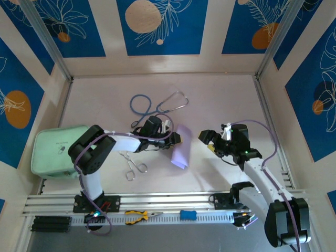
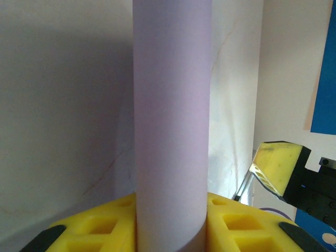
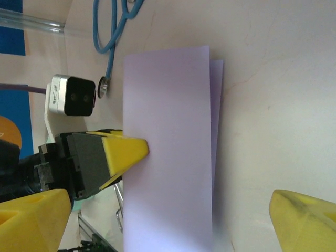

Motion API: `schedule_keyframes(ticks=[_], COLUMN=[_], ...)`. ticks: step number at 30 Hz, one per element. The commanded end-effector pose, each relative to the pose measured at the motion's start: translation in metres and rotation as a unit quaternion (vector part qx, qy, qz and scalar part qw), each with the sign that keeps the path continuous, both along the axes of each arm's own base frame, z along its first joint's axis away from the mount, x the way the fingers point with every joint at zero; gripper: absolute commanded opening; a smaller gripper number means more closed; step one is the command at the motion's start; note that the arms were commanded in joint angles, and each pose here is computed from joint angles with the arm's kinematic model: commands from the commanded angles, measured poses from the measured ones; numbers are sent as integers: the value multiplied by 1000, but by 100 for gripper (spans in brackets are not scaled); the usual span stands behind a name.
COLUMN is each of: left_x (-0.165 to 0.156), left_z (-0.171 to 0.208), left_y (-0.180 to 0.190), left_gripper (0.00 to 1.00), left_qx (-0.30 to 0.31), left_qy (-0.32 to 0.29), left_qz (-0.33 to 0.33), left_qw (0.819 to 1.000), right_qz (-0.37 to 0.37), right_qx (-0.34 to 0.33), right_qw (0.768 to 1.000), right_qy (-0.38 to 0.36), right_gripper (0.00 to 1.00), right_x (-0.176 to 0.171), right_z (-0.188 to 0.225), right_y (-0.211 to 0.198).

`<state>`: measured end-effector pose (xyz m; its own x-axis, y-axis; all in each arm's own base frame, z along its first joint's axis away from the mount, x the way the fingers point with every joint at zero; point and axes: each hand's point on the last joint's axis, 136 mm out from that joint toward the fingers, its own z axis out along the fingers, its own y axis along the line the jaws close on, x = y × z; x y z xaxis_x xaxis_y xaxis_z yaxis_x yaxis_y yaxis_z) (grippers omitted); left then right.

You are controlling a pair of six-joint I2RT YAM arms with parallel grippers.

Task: Fold a paper plane with a square sheet of paper (pick it up from the middle)
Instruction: First fold the square sheet of paper in half at the center of the table.

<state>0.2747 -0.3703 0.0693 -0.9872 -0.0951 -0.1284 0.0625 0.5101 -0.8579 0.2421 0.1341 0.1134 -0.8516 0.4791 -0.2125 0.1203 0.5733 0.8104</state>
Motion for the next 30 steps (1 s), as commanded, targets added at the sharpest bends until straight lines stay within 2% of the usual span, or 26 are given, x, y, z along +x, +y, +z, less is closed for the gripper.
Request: schedule_keyframes(ticks=[1, 21, 30], left_x=[2, -1, -3], left_z=[-9, -22, -34], left_y=[7, 7, 13], left_gripper=[33, 33, 34], left_qx=[22, 37, 82], left_qy=[2, 22, 28], left_qz=[7, 22, 18], left_qw=[1000, 999, 996], right_qz=[32, 53, 33], right_qx=[21, 8, -1], right_qw=[999, 998, 998], right_qy=[-8, 17, 55], right_gripper=[97, 97, 97], right_x=[0, 3, 1], right_z=[11, -1, -14], right_y=[9, 11, 4])
